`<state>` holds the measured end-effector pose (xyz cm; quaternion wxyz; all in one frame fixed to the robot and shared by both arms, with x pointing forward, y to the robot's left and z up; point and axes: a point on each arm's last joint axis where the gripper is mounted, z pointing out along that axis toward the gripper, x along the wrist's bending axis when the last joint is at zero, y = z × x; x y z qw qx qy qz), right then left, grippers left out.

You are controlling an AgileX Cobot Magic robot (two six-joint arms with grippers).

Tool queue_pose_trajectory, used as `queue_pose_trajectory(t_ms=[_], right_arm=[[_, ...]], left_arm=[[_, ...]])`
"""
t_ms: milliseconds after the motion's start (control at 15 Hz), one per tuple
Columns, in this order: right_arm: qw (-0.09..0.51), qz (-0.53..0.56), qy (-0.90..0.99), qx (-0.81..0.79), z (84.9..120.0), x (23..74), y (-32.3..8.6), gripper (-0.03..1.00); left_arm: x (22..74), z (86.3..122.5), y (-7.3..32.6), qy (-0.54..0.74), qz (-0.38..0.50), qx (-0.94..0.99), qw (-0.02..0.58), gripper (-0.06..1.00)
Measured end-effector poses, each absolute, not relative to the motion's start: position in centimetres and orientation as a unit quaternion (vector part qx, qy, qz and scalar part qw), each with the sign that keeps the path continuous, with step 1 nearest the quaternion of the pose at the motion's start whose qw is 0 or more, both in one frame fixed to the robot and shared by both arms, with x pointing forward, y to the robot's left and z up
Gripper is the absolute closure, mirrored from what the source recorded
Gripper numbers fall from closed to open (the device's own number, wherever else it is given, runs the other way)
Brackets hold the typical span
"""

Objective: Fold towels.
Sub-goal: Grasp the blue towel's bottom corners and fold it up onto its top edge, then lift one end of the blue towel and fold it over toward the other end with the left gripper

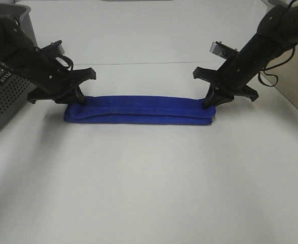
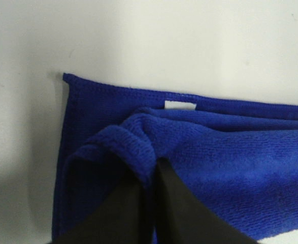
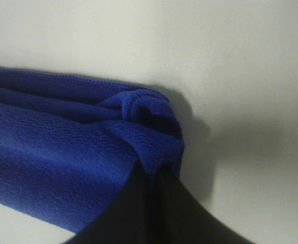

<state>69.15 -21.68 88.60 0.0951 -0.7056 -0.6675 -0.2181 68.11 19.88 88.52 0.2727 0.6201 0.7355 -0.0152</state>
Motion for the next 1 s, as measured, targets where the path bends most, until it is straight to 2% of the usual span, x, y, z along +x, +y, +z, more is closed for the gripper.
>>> queue_pose_trajectory(t_ms=[67, 133, 200, 267, 333, 400, 533, 733, 867, 1000], right_arm=[[0.097, -0.216, -0.667, -0.706, 88.4, 69.1, -21.7, 0.92], [0.098, -0.214, -0.668, -0.706, 88.3, 69.1, -21.7, 0.81], [0.101, -0.212, -0.669, -0.705, 88.3, 69.0, -21.7, 0.66], [0.109, -0.207, -0.67, -0.705, 88.2, 68.9, -21.7, 0.45], [0.118, -0.206, -0.668, -0.705, 88.3, 68.8, -21.6, 0.29], [0.123, -0.209, -0.666, -0.705, 88.5, 68.8, -21.5, 0.19], [0.122, -0.212, -0.671, -0.7, 89.6, 68.6, -21.4, 0.12], [0.1, -0.21, -0.689, -0.687, 92.0, 68.3, -21.8, 0.11], [0.092, -0.186, -0.699, -0.685, 92.2, 68.0, -22.1, 0.11], [0.081, -0.17, -0.703, -0.685, 92.0, 68.0, -22.5, 0.11]], left_arm=[[68.1, 88.3, 19.9, 0.736, -0.016, 0.62, 0.271, 0.79], [68.1, 88.3, 19.9, 0.736, -0.014, 0.619, 0.272, 0.67], [68.2, 88.4, 19.9, 0.736, -0.013, 0.619, 0.273, 0.51], [68.2, 88.4, 19.9, 0.736, -0.013, 0.619, 0.273, 0.37], [68.2, 88.4, 19.9, 0.736, -0.013, 0.619, 0.273, 0.28], [68.2, 88.5, 19.9, 0.736, -0.012, 0.619, 0.274, 0.24], [68.2, 89.1, 20.0, 0.729, -0.003, 0.627, 0.275, 0.22], [68.1, 90.1, 20.3, 0.713, 0.017, 0.647, 0.268, 0.2], [68.1, 89.9, 20.9, 0.719, 0.019, 0.645, 0.258, 0.13], [68.3, 89.4, 21.6, 0.726, 0.022, 0.639, 0.255, 0.11]])
